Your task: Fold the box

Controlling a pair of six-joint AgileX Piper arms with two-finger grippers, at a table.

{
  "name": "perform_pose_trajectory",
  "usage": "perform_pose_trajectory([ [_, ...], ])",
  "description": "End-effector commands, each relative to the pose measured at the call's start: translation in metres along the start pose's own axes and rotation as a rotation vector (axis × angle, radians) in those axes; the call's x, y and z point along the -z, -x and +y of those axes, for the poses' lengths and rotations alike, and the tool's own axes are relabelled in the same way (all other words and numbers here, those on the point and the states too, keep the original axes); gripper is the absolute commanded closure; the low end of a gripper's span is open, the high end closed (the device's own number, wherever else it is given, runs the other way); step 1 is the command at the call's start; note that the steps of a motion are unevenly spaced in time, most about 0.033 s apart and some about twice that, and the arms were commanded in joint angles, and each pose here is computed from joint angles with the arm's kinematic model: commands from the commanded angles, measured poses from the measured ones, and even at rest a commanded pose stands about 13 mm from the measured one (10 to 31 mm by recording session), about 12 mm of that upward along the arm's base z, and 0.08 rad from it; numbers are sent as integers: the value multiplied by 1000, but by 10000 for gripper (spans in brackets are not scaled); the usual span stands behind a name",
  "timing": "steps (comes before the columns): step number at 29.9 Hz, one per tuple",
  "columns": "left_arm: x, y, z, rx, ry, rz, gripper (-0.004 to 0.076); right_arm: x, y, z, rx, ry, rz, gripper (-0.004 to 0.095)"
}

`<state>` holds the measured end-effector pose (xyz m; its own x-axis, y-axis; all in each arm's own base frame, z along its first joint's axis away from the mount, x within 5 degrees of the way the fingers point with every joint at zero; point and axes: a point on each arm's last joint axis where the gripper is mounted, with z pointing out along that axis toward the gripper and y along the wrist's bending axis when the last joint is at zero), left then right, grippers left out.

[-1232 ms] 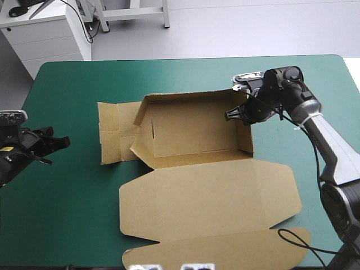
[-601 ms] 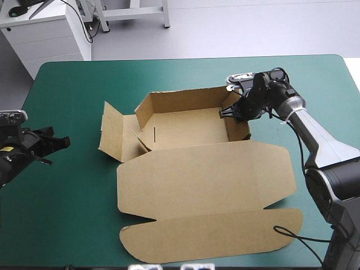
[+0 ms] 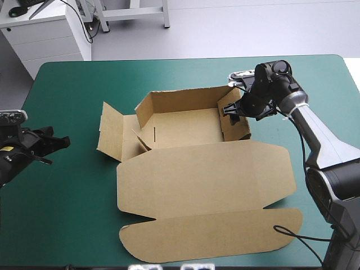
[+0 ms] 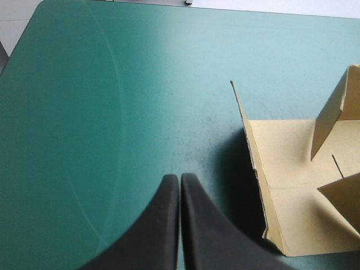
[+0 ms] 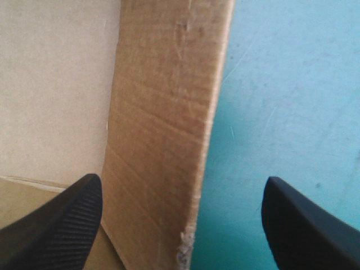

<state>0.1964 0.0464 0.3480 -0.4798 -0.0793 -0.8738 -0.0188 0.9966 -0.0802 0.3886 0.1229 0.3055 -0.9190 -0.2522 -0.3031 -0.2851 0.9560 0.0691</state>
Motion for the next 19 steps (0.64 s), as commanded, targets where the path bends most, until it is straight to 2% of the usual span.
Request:
perform_pose_trajectory([
  [1, 7, 12, 0, 19, 17, -78, 731, 25, -4, 5, -5, 33, -42, 180],
  [6, 7, 12, 0, 17, 18, -77, 731, 14, -8, 1, 11, -2, -6, 190],
  [13, 7, 12, 0, 17, 18, -77, 731, 2, -6, -1, 14, -11, 8, 319],
  [16, 7, 13, 0, 17, 24, -84, 731, -6, -5, -1, 21, -11, 23, 420],
  [19, 7, 14, 1, 17, 33, -95, 731, -15, -6, -2, 56, -10, 65, 659],
])
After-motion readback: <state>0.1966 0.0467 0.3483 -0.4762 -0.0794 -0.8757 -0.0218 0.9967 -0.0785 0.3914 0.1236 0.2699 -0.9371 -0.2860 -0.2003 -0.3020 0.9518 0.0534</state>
